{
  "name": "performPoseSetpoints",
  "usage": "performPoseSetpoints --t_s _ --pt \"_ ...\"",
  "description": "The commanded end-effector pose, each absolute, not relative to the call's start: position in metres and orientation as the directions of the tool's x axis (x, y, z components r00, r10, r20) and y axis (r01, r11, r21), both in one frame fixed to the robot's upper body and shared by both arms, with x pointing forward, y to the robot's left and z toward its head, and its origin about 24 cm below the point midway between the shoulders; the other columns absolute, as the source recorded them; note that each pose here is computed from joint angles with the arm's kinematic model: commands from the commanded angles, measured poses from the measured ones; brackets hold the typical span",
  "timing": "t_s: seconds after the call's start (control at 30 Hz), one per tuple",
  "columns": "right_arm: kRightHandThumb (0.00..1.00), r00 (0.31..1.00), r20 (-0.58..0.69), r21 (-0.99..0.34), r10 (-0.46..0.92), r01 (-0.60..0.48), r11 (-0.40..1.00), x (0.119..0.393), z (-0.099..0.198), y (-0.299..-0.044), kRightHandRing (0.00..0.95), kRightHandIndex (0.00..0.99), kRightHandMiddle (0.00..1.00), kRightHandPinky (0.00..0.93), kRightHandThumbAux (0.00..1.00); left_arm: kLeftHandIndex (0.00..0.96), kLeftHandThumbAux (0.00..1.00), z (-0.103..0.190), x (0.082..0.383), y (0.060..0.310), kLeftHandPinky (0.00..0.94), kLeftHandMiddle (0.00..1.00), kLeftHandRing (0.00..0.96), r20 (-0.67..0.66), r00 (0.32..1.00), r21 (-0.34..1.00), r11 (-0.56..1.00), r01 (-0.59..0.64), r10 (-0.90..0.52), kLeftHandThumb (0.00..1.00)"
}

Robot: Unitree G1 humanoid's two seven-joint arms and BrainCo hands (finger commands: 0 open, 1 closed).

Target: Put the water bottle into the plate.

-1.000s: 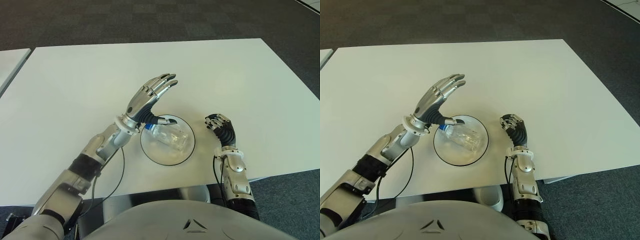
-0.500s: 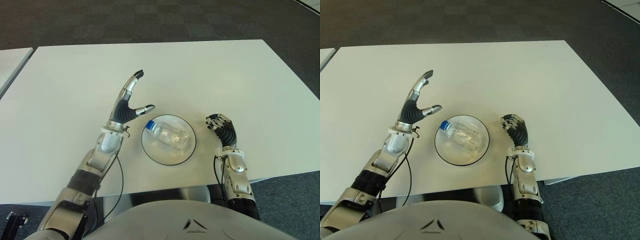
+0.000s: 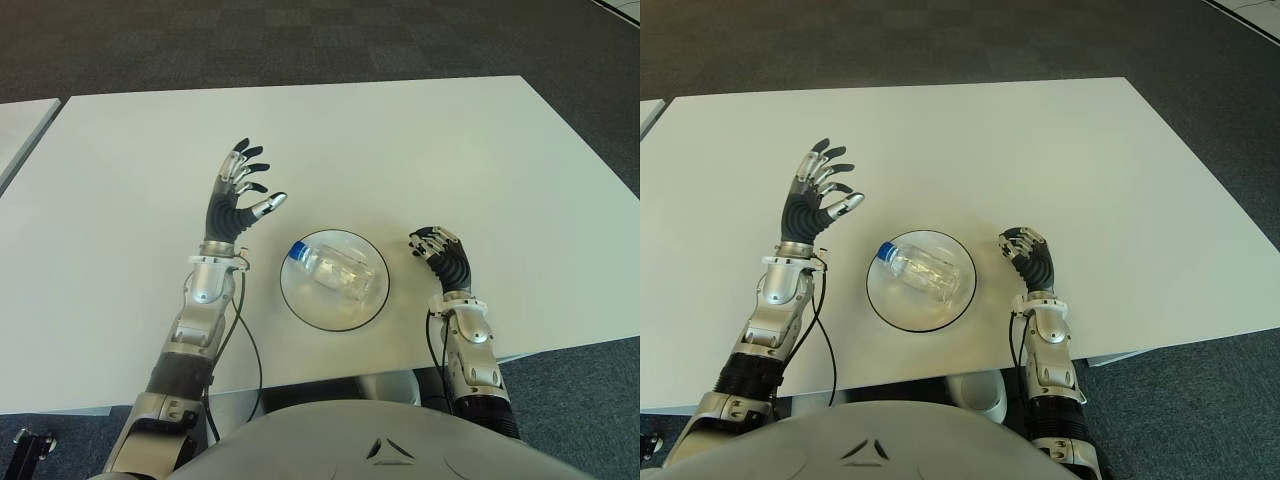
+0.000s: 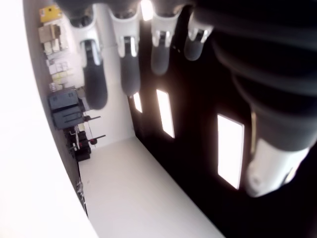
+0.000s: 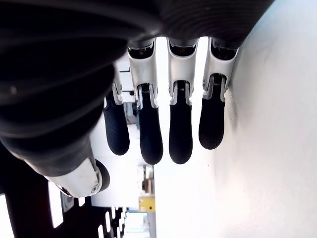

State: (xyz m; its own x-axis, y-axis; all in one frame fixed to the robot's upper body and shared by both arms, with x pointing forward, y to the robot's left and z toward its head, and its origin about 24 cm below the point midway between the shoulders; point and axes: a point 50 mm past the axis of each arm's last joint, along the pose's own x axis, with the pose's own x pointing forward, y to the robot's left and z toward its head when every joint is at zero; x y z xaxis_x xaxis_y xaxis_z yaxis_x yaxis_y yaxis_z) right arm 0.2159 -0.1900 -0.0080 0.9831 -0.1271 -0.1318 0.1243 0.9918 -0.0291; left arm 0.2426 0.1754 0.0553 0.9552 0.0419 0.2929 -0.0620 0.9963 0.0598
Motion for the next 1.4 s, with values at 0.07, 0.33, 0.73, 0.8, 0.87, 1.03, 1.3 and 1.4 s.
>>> performPoseSetpoints --t_s 0.07,0.33,0.73,0.8,0.87,1.03,1.3,1.4 --pt "0.707 0.973 -0.192 -0.010 -0.128 0.128 0.992 0.212 -0.018 -0.190 0.468 0.421 0.465 0.483 0.735 0.385 0.723 0.049 0.235 0.181 0.546 0.505 0.514 0.271 0.954 -0.060 0.992 -0.115 0.127 0.545" --pt "0.706 0.975 -0.188 -0.006 -0.119 0.120 0.993 0.212 -0.018 -0.189 0.466 0.421 0.462 0.482 0.735 0.434 0.713 0.042 0.230 0.185 0.731 0.702 0.698 0.246 0.950 -0.163 0.974 -0.155 0.193 0.695" --pt "0.706 0.976 -0.184 0.003 -0.117 0.119 0.993 0.213 -0.018 -0.189 0.472 0.422 0.467 0.490 0.734 0.438 0.716 0.028 0.216 0.194 0.791 0.805 0.800 0.184 0.960 -0.136 0.973 -0.188 0.211 0.703" --pt "0.707 0.976 -0.184 0.003 -0.118 0.120 0.993 0.213 -0.018 -0.189 0.472 0.422 0.469 0.490 0.733 0.439 0.716 0.025 0.214 0.195 0.798 0.816 0.811 0.174 0.964 -0.128 0.975 -0.182 0.203 0.703" --pt "0.707 0.976 -0.183 0.003 -0.118 0.121 0.993 0.213 -0.018 -0.188 0.472 0.422 0.469 0.491 0.733 0.439 0.717 0.022 0.212 0.196 0.802 0.825 0.820 0.157 0.968 -0.117 0.977 -0.178 0.195 0.703" --pt "0.707 0.975 -0.188 0.007 -0.122 0.126 0.992 0.213 -0.018 -0.188 0.475 0.421 0.470 0.492 0.733 0.439 0.718 0.014 0.207 0.196 0.811 0.840 0.836 0.103 0.976 -0.097 0.979 -0.181 0.190 0.701" --pt "0.707 0.974 -0.188 0.008 -0.127 0.131 0.991 0.214 -0.019 -0.188 0.474 0.420 0.467 0.492 0.733 0.438 0.719 0.004 0.202 0.195 0.824 0.851 0.846 0.072 0.982 -0.068 0.984 -0.167 0.172 0.700" --pt "0.707 0.973 -0.188 0.006 -0.130 0.134 0.991 0.214 -0.019 -0.188 0.474 0.421 0.466 0.491 0.733 0.438 0.719 0.000 0.199 0.194 0.825 0.854 0.849 0.056 0.984 -0.062 0.984 -0.165 0.168 0.699"
